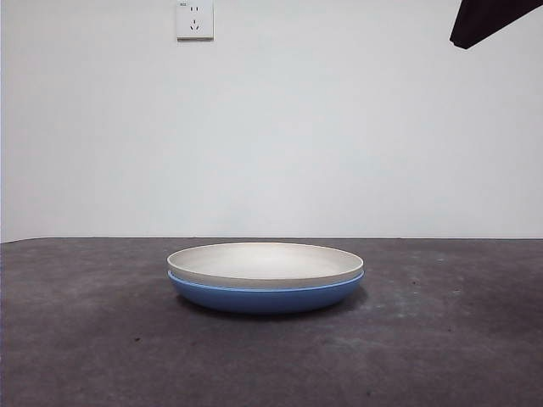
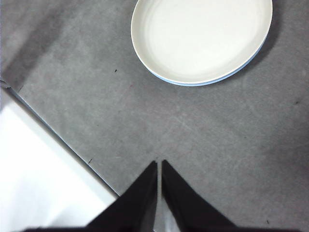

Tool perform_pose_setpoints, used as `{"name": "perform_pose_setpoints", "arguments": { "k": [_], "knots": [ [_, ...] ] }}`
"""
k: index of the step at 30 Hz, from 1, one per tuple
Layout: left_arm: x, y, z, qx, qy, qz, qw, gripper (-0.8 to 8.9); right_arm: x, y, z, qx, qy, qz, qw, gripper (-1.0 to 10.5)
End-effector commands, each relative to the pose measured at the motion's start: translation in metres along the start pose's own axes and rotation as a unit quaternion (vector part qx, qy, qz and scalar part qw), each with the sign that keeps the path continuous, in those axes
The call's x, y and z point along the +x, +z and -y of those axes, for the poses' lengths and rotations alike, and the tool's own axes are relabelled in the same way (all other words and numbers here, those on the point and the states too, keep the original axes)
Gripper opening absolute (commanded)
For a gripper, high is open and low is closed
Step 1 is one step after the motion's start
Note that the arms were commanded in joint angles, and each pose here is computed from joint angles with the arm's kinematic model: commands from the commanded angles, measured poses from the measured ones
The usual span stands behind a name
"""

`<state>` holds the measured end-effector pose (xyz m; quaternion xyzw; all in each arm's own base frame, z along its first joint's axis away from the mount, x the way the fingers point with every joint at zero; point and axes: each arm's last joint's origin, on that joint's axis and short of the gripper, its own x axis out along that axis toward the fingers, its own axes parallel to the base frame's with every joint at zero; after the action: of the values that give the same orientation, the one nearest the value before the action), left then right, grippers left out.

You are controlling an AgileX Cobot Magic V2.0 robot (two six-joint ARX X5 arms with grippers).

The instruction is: Pick up the white plate, put it on the blue plate, put it on desk

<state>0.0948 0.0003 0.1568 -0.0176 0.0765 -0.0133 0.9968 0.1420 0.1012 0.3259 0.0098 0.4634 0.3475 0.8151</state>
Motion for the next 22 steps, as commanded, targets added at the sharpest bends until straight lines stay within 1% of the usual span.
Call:
{"name": "perform_pose_setpoints", "arguments": {
  "k": [1, 18, 20, 21, 22],
  "knots": [
    [0.0019, -0.0072, -0.0006, -0.009, 0.003, -0.012, 1.000, 0.15, -0.0013, 0.0042, -0.0022, -0.010, 0.003, 0.007, 1.000, 0.1],
    [0.0019, -0.0073, -0.0006, -0.008, 0.003, -0.013, 1.000, 0.15, -0.0013, 0.0041, -0.0022, -0.011, 0.003, 0.007, 1.000, 0.1],
    [0.0019, -0.0073, -0.0006, -0.009, 0.003, -0.013, 1.000, 0.15, -0.0013, 0.0042, -0.0022, -0.017, 0.003, 0.007, 1.000, 0.1],
    [0.0019, -0.0073, -0.0006, -0.009, 0.003, -0.013, 1.000, 0.15, -0.0015, 0.0050, -0.0020, -0.034, 0.001, 0.012, 0.999, 0.1],
    [0.0019, -0.0072, -0.0006, -0.009, 0.003, -0.012, 1.000, 0.15, -0.0027, 0.0058, -0.0006, -0.039, -0.004, 0.019, 0.999, 0.1]
  ]
}}
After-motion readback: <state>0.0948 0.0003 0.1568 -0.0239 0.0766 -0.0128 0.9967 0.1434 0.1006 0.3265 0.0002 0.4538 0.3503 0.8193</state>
